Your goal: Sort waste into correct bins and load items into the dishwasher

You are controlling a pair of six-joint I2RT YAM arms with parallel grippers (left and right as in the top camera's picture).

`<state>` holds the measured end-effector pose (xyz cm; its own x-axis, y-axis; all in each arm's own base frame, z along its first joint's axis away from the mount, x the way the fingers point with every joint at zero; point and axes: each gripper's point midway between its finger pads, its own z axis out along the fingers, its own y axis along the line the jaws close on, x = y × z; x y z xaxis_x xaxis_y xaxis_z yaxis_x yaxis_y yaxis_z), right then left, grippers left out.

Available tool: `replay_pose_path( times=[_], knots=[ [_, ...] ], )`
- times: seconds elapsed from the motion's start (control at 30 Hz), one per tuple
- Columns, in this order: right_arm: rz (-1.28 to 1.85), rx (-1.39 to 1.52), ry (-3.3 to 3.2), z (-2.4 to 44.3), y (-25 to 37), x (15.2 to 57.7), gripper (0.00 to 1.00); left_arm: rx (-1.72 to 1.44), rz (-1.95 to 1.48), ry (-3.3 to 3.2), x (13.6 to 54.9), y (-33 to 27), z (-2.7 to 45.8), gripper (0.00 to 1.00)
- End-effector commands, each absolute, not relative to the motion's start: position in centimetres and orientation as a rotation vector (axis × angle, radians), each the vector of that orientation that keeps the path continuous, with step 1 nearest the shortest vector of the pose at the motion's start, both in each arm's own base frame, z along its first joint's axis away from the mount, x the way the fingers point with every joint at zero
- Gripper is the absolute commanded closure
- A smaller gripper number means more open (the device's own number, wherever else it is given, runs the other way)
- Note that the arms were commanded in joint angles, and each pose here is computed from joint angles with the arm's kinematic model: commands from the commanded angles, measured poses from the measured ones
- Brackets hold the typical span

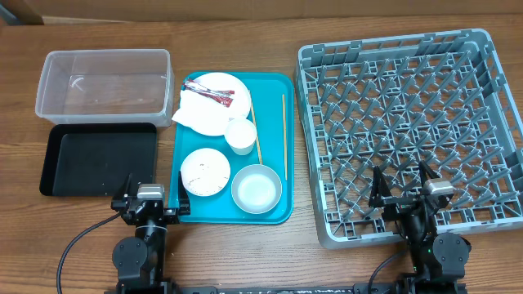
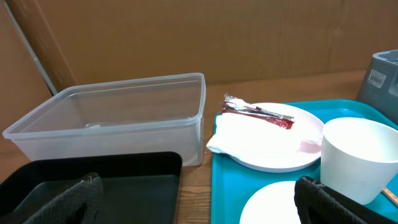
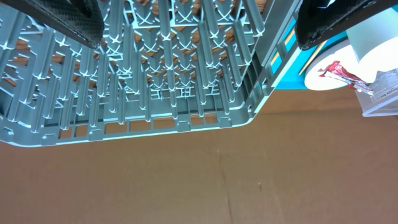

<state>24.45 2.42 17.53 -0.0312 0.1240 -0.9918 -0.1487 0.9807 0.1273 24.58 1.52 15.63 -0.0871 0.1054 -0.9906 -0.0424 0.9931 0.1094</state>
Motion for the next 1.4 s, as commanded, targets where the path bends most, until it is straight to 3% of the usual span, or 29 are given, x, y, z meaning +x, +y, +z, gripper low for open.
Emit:
replay_pose_path(
  times=[0.0, 1.37],
  knots=[
    [0.211, -0.013, 1.583, 17.35, 2.25, 24.48, 0.0, 0.062, 0.139, 1.65, 24.57, 1.5, 15.54, 0.0],
    [0.211, -0.013, 1.581, 17.4, 2.24, 24.49, 0.0, 0.092, 0.192, 1.65, 24.56, 1.8, 15.55, 0.0]
  ],
)
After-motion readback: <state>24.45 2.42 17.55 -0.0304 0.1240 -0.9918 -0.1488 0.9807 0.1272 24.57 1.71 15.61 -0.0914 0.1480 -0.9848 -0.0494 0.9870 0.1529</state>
